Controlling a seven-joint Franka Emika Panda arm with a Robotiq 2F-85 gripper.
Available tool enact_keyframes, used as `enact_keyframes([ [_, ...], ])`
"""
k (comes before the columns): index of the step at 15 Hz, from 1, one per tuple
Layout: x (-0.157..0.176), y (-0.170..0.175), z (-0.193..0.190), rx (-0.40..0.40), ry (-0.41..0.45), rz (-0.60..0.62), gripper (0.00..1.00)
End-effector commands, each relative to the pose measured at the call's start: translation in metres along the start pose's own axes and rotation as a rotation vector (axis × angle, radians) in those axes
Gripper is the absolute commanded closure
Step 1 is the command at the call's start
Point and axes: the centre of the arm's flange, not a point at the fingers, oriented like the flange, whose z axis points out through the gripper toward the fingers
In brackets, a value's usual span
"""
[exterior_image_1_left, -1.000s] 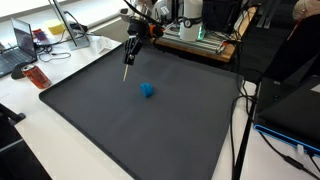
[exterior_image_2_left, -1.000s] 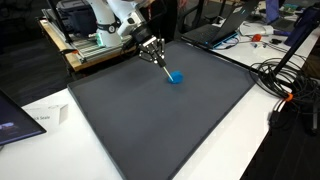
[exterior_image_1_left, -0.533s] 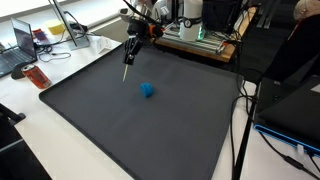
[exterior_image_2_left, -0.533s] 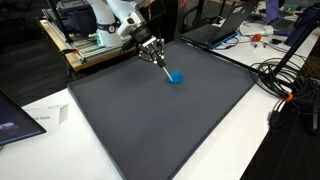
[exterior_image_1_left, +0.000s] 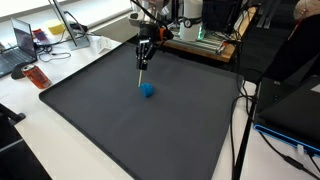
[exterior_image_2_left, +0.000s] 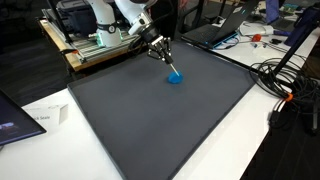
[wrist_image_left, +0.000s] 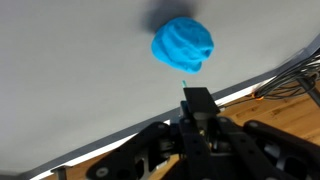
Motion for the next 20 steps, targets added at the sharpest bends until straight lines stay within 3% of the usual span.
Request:
enact_keyframes([
  [1, -0.016, -0.018, -0.002, 0.031, -0.016, -0.033, 0.97],
  [15, -0.006, -0.014, -0.020, 0.039, 0.042, -0.030, 0.97],
  [20, 0.000, 0.002, -0.035, -0.021, 0.048, 0.003, 0.97],
])
